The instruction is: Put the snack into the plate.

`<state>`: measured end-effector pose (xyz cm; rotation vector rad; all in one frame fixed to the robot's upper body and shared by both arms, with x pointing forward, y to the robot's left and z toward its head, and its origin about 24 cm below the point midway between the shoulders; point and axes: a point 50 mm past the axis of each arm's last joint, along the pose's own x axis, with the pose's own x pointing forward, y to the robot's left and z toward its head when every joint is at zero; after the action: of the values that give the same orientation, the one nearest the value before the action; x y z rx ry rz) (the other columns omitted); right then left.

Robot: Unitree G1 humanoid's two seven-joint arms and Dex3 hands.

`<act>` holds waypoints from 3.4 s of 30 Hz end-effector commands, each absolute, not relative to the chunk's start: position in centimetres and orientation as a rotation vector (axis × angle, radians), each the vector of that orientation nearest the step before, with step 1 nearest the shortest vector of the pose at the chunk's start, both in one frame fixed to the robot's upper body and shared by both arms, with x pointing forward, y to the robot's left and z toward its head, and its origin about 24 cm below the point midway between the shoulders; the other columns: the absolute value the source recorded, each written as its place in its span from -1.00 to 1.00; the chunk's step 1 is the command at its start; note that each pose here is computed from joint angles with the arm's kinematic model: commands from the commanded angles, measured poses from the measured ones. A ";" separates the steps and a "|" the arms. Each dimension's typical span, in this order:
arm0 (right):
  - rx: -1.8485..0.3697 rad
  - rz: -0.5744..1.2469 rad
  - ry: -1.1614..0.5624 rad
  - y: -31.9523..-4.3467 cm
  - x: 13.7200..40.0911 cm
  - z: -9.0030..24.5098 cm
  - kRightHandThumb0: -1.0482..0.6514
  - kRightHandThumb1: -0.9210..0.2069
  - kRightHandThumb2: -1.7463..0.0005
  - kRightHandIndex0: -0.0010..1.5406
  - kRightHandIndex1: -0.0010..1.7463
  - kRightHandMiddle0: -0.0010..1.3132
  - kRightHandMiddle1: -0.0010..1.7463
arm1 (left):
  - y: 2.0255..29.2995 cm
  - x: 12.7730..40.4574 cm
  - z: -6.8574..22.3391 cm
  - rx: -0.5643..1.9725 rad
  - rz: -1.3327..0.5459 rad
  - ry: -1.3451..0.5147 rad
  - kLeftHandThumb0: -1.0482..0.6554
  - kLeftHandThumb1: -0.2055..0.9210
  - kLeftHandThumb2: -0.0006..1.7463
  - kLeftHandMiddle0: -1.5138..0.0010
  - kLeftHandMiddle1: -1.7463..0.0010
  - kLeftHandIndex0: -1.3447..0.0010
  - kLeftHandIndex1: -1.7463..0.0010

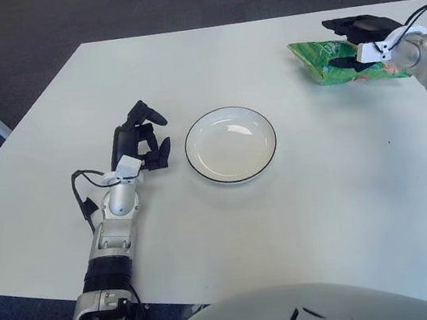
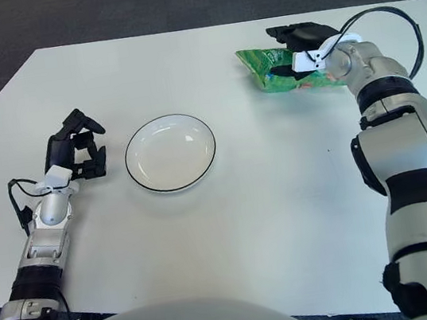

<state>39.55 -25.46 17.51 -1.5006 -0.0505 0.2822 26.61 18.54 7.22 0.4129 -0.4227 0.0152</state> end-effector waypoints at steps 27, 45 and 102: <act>-1.397 0.312 0.202 -25.5 39.2 12.7 -0.98 -1.00 0.06 -1.00 -1.00 -0.99 -0.98 | 18.0 22.5 1.5 0.448 0.013 -0.207 -0.31 0.06 0.40 -0.59 -1.00 0.18 -1.00; -1.325 0.501 0.192 -25.4 38.4 13.1 -0.93 -1.00 0.06 -1.00 -1.00 -1.00 -0.83 | 18.0 22.8 1.6 0.452 0.003 -0.195 -0.31 0.05 0.40 -0.59 -1.00 0.17 -1.00; -1.560 0.784 0.178 -25.1 37.5 14.5 -0.97 -1.00 0.72 -1.00 -1.00 -1.00 -0.71 | 17.9 22.7 1.5 0.476 -0.003 -0.200 -0.30 0.10 0.36 -0.55 -1.00 0.21 -1.00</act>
<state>37.59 -24.76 15.14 -1.5119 0.0505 0.7027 26.00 18.20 7.26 0.5245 -0.4435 0.0127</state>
